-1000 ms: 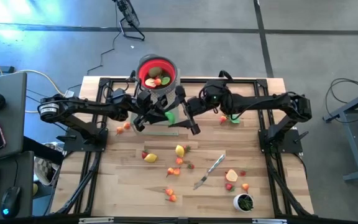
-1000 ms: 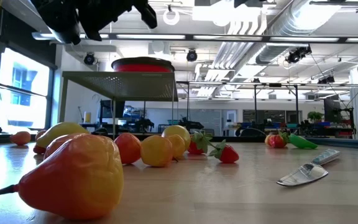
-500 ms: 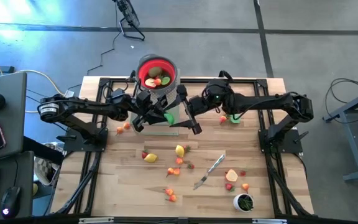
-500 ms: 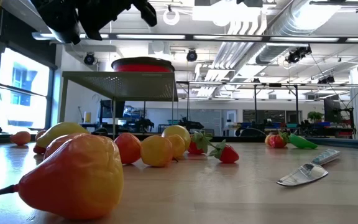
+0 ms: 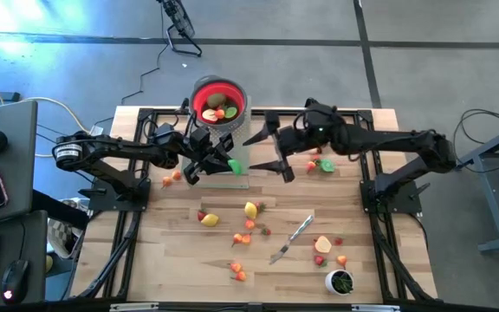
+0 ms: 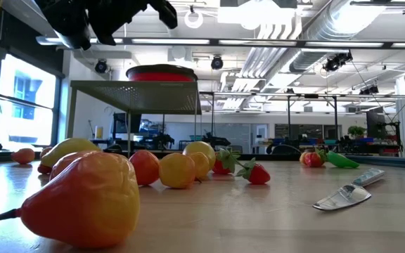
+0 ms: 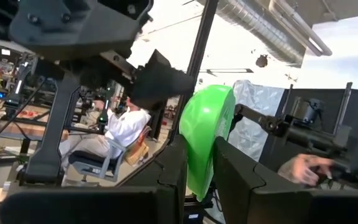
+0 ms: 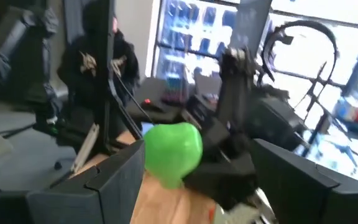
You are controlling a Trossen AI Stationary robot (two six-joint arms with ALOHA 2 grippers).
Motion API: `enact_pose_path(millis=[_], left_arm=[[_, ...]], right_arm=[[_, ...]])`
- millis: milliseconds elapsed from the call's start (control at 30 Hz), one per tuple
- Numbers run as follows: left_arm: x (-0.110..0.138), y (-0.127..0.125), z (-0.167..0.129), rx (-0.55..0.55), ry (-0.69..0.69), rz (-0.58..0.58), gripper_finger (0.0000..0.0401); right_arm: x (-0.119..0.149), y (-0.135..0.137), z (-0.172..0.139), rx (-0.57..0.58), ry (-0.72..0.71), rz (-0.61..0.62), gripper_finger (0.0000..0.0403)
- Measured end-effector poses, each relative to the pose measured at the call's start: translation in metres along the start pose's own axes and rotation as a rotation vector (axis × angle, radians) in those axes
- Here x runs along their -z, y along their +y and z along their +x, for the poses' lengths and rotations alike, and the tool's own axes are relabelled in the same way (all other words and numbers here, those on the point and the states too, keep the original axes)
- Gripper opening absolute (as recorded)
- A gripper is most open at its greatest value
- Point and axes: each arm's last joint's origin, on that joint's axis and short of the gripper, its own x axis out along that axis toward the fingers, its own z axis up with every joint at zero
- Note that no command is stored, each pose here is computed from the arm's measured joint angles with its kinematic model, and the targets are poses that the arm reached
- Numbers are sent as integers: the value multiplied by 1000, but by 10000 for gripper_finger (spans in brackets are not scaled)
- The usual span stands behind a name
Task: Pick & Place Fruit
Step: Put the green half pear into the red strainer on the shelf
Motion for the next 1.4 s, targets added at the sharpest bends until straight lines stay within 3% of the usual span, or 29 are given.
enact_pose_path(millis=[233, 367, 767, 967, 1300, 1400], left_arm=[[2, 1, 0, -13, 16, -35, 60], [2, 2, 0, -16, 20, -40, 60], [2, 3, 0, -53, -1, -42, 60], [5, 10, 2, -137, 40, -79, 60], [-30, 24, 37, -239, 262, -10, 60], [-43, 26, 45, -342, 329, 21, 60]], right_arm=[[-9, 11, -36, 89, 189, 74, 286], [-7, 16, -49, 156, 292, 140, 266], [13, 27, -66, 284, 568, 335, 86], [32, 37, -61, 257, 520, 297, 12], [75, 49, -69, 262, 369, 347, 6], [85, 52, -72, 269, 335, 343, 4]])
